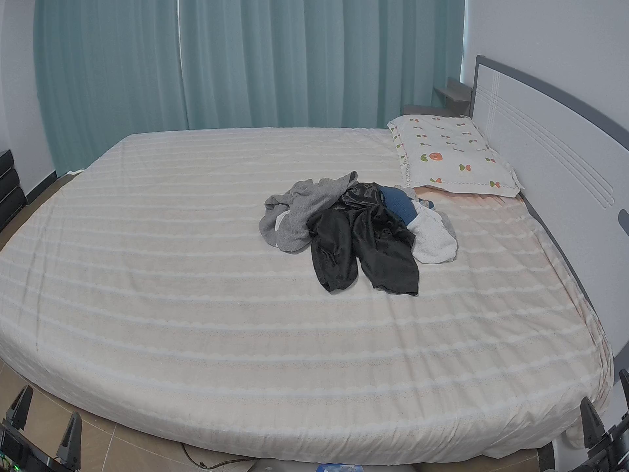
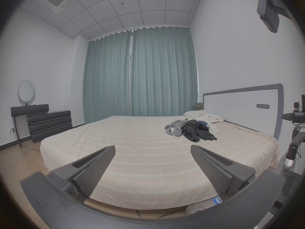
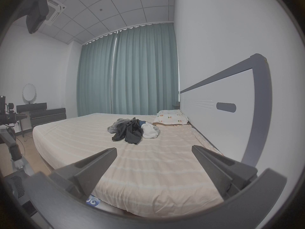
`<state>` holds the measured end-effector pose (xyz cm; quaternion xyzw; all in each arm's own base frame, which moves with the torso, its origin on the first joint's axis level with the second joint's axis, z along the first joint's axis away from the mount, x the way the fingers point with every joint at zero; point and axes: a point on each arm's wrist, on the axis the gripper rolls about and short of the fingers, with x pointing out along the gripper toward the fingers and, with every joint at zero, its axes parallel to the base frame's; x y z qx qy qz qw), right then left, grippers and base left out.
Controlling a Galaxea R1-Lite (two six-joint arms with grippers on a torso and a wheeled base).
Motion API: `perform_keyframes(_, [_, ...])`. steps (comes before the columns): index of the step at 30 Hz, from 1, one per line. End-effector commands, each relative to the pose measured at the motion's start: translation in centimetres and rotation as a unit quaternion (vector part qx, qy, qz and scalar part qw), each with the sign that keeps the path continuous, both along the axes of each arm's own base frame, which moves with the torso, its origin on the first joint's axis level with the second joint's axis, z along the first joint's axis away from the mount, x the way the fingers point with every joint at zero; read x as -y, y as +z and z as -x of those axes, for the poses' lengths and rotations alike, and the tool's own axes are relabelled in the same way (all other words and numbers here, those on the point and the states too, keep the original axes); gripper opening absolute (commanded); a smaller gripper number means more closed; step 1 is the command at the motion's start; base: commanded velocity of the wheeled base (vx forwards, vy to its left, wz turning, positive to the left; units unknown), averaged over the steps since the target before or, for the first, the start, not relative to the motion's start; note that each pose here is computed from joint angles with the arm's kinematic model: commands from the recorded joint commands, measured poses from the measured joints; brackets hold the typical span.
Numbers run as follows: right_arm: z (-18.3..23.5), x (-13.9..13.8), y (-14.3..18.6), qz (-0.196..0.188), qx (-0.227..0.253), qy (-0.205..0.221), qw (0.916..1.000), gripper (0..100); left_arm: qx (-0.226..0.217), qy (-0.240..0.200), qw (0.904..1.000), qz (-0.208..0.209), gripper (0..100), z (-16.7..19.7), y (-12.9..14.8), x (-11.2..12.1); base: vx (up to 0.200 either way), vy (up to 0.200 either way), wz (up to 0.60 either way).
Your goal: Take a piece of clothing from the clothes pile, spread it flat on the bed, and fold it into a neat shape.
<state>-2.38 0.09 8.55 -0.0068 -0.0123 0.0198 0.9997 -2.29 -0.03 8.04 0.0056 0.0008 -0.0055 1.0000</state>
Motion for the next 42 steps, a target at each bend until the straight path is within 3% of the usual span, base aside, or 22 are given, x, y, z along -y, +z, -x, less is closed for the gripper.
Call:
perform_keyframes(1, [0.6,-0.1,7.0,-0.009,0.039,0.028,0.9988,100,0.0,0.0,1.0,0.0,100,0.0,-0.5,0.0,0.0,0.0,0.0])
perform_keyframes(5, [-3.2,-0.2,7.4,-0.011,-0.079,0.049,0.9956,100,0.0,0.0,1.0,0.0,100,0.0,-0.5,0.0,0.0,0.0,0.0])
perform_keyframes(6, [-3.2,-0.2,7.4,-0.011,-0.079,0.049,0.9956,100,0.0,0.0,1.0,0.0,100,0.0,-0.5,0.0,0.0,0.0,0.0])
perform_keyframes(8, [-6.8,-0.4,8.0,-0.019,-0.145,0.067,0.987,100,0.0,0.0,1.0,0.0,100,0.0,-0.5,0.0,0.0,0.0,0.0])
perform_keyframes(15, [-19.1,-2.6,8.1,-0.011,-0.228,0.106,0.9677,100,0.0,0.0,1.0,0.0,100,0.0,-0.5,0.0,0.0,0.0,0.0])
perform_keyframes(18, [-24.9,-3.8,6.8,-0.004,-0.238,0.091,0.9671,100,0.0,0.0,1.0,0.0,100,0.0,-0.5,0.0,0.0,0.0,0.0])
perform_keyframes(19, [-24.9,-3.8,6.8,-0.004,-0.238,0.091,0.9671,100,0.0,0.0,1.0,0.0,100,0.0,-0.5,0.0,0.0,0.0,0.0])
perform_keyframes(20, [-28.1,-4.7,5.7,-0.012,-0.239,0.077,0.9678,100,0.0,0.0,1.0,0.0,100,0.0,-0.5,0.0,0.0,0.0,0.0])
perform_keyframes(26, [-34.8,-8.5,2.2,-0.053,-0.265,0.059,0.9611,100,0.0,0.0,1.0,0.0,100,0.0,-0.5,0.0,0.0,0.0,0.0])
perform_keyframes(31, [-39.4,-10.9,-0.5,-0.069,-0.279,0.056,0.9562,100,0.0,0.0,1.0,0.0,100,0.0,-0.5,0.0,0.0,0.0,0.0])
perform_keyframes(42, [-45.2,-14.1,-5.7,-0.153,-0.3,0.029,0.9412,100,0.0,0.0,1.0,0.0,100,0.0,-0.5,0.0,0.0,0.0,0.0])
